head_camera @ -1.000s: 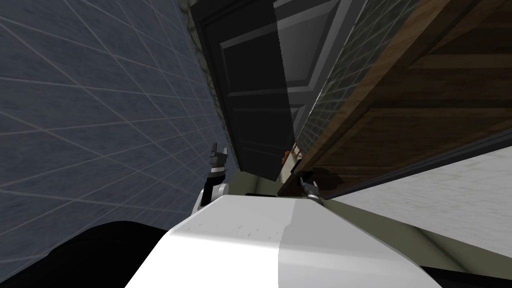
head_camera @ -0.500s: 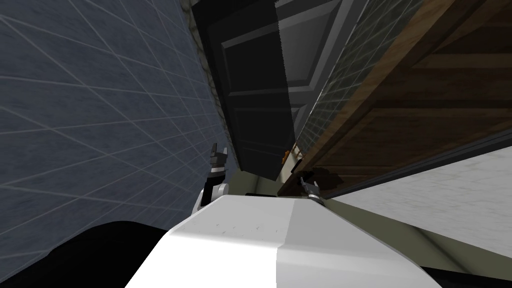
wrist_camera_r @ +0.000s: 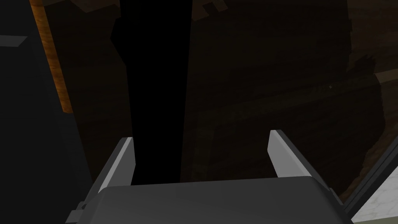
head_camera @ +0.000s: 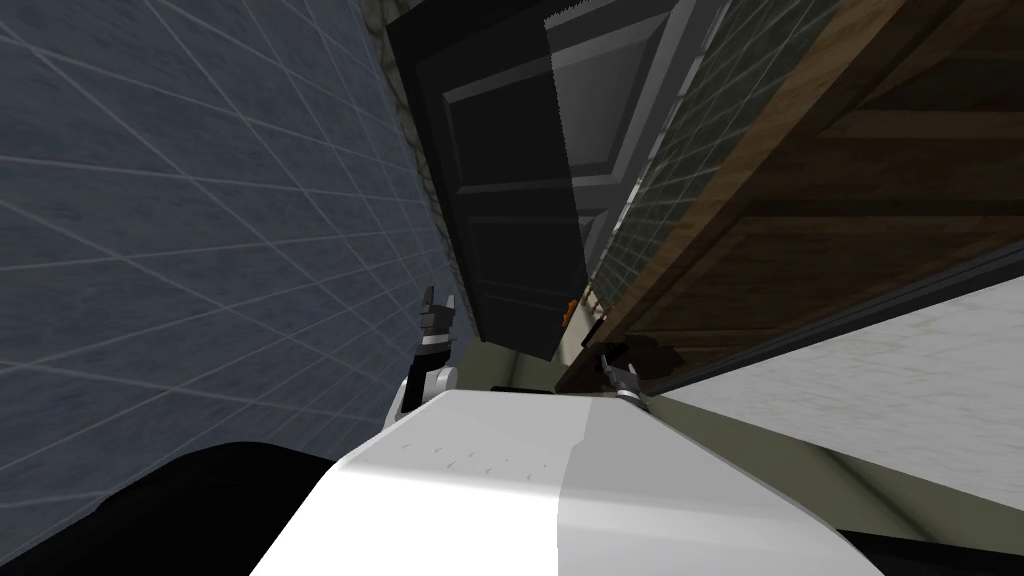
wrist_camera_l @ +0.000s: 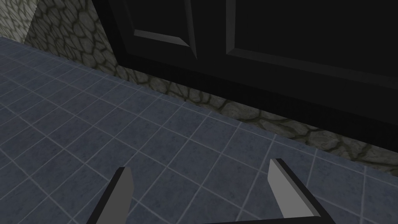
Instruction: Pull the door open
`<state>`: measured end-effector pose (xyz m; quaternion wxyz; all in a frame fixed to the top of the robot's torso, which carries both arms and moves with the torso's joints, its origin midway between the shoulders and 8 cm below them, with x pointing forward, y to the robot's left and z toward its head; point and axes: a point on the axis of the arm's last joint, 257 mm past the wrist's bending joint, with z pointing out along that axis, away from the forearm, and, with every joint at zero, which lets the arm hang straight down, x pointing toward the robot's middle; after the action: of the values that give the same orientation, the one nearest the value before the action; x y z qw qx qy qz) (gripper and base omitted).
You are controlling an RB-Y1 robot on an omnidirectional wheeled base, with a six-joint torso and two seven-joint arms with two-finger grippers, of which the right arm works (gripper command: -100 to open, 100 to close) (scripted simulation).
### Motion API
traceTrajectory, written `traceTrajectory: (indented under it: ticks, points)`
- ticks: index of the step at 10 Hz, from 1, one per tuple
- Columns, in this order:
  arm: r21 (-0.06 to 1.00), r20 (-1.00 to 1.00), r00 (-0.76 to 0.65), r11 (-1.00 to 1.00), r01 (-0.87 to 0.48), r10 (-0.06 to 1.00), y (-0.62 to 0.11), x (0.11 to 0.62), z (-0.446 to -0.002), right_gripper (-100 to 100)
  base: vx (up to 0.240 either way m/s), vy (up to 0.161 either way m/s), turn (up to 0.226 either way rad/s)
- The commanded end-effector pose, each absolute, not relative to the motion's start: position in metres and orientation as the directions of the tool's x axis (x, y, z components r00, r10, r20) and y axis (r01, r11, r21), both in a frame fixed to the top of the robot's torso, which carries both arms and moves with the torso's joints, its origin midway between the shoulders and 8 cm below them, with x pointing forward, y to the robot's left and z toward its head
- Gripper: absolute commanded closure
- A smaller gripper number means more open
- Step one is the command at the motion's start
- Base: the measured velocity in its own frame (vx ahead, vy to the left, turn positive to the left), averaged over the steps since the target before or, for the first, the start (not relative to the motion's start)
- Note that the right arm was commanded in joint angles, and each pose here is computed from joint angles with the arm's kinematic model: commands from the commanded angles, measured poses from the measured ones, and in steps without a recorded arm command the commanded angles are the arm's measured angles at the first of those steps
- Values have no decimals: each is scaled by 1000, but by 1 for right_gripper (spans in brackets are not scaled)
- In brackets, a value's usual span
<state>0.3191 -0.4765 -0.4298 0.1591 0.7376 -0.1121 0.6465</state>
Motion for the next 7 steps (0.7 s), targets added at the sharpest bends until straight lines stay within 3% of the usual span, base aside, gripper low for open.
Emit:
traceTrajectory:
  ticks: [1,4,5,7]
  points:
    - [124,984,169,-906,-404,59,-506,303,-432,100,8,-12,-10]
    - [125,983,172,-906,-405,59,-507,302,-433,100,0,4,6]
    - [81,993,109,-943,-324,48,-471,322,-426,100,-161,-1,314]
    - [75,995,91,-955,-286,51,-464,324,-420,100,-185,-93,203]
